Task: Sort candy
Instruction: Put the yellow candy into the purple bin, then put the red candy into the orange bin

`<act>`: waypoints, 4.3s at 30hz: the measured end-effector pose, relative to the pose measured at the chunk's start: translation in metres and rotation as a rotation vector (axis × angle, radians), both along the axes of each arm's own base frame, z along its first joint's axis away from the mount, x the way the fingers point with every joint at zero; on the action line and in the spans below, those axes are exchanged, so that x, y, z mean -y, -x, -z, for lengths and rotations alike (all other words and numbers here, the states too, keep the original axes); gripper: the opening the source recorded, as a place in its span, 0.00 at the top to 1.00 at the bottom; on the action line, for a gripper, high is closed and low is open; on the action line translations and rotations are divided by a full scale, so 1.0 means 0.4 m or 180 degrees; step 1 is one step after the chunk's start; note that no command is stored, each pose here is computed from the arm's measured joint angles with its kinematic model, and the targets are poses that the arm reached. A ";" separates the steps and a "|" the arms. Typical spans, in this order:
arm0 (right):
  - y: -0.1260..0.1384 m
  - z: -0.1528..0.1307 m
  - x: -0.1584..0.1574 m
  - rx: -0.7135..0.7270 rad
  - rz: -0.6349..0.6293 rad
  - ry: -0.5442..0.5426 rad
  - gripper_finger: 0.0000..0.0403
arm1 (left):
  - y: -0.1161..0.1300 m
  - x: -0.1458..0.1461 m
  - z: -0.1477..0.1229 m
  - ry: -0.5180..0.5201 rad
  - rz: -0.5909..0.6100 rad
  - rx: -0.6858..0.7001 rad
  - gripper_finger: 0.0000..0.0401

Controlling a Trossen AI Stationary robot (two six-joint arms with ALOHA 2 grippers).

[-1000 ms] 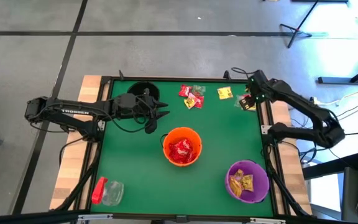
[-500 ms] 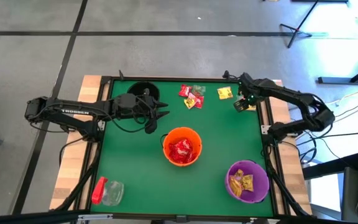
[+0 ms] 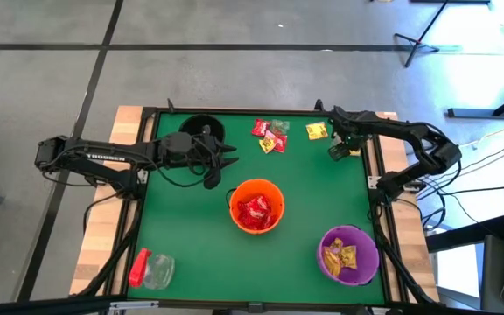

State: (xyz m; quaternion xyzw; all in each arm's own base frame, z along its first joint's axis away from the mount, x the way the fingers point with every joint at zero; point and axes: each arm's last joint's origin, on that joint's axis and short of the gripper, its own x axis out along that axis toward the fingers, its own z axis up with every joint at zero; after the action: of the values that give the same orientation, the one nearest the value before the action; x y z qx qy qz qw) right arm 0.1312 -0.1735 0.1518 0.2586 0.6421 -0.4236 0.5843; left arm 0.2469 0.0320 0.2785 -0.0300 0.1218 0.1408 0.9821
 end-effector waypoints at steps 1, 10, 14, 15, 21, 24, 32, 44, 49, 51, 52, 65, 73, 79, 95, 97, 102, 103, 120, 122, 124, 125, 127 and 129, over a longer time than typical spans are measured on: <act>0.000 0.000 0.000 0.0002 0.0000 -0.0001 0.60 | 0.000 0.000 0.000 0.0000 0.0001 0.0000 0.63; 0.000 0.000 -0.005 0.0046 -0.0129 -0.0146 0.64 | -0.001 0.009 0.000 0.0000 0.0046 0.0000 0.63; -0.002 0.000 -0.010 0.0190 -0.0166 -0.0292 0.50 | -0.002 0.016 0.000 0.0000 0.0080 0.0000 0.63; -0.001 0.000 -0.012 0.0192 -0.0165 -0.0317 0.46 | -0.002 0.017 0.000 0.0000 0.0086 0.0000 0.63; -0.006 -0.006 -0.005 0.0262 0.0093 -0.0230 0.24 | -0.003 0.024 0.000 -0.0001 0.0126 0.0000 0.63; -0.012 -0.008 0.003 0.0337 0.0223 -0.0105 0.17 | -0.003 0.024 0.000 -0.0001 0.0125 0.0000 0.63; -0.027 0.014 0.004 0.0082 0.0260 -0.0187 0.18 | -0.003 0.024 0.000 -0.0001 0.0125 0.0000 0.63; -0.060 0.019 -0.012 0.0891 0.0270 -0.1085 0.28 | -0.003 0.032 0.000 -0.0057 0.0181 -0.0016 0.63; -0.095 0.019 -0.046 0.0970 0.0024 -0.1237 0.30 | -0.003 0.034 0.000 -0.0058 0.0190 -0.0019 0.63; -0.109 0.019 -0.062 0.0865 -0.0109 -0.1176 0.31 | -0.003 0.034 0.000 -0.0057 0.0190 -0.0019 0.63; -0.116 0.020 -0.071 0.0785 -0.0185 -0.1118 0.32 | -0.003 0.034 0.000 -0.0057 0.0190 -0.0019 0.63; -0.164 0.022 -0.149 0.0403 -0.0654 -0.0909 0.73 | -0.003 0.034 0.000 -0.0057 0.0189 -0.0018 0.63; -0.172 -0.011 -0.156 0.0603 -0.0622 -0.1164 0.98 | -0.003 0.034 0.001 0.0005 0.0171 -0.0010 0.63; -0.167 -0.109 -0.181 0.0922 -0.0645 -0.1102 0.95 | 0.000 0.033 0.012 0.0010 0.0148 -0.0172 0.63; -0.042 -0.353 -0.523 0.2340 -0.1623 -0.1468 0.98 | 0.000 0.033 0.012 0.0031 0.0137 -0.0165 0.63; -0.035 -0.368 -0.563 0.2533 -0.1748 -0.1569 0.98 | 0.000 0.033 0.012 0.0039 0.0135 -0.0158 0.63; -0.012 -0.383 -0.666 0.2648 -0.2010 -0.2015 0.98 | 0.000 0.032 0.012 0.0165 0.0097 -0.0123 0.63; -0.005 -0.381 -0.688 0.2574 -0.2038 -0.2117 0.98 | 0.000 0.033 0.012 0.0183 0.0093 -0.0117 0.63; 0.009 -0.326 -0.796 0.2068 -0.1973 -0.1989 0.63 | 0.000 0.033 0.012 0.0186 0.0094 -0.0116 0.63; -0.001 -0.328 -0.784 0.2121 -0.1988 -0.1940 0.59 | 0.000 0.033 0.012 0.0186 0.0094 -0.0116 0.63; -0.013 -0.336 -0.765 0.2245 -0.2015 -0.1772 0.57 | 0.000 0.033 0.012 0.0185 0.0093 -0.0116 0.63; -0.020 -0.342 -0.754 0.2336 -0.2042 -0.1648 0.56 | 0.000 0.033 0.012 0.0183 0.0094 -0.0116 0.63; -0.044 -0.352 -0.726 0.2518 -0.2070 -0.1315 0.56 | 0.000 0.033 0.012 0.0171 0.0098 -0.0119 0.63; -0.070 -0.359 -0.690 0.2626 -0.2034 -0.0917 0.56 | 0.000 0.033 0.012 0.0167 0.0100 -0.0121 0.63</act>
State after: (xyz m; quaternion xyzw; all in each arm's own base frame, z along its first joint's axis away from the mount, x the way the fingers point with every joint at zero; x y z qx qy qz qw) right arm 0.1591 0.1027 0.2954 0.2728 0.4577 0.0043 0.8462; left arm 0.2469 0.0188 0.2738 -0.0512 0.1446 0.1227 0.9805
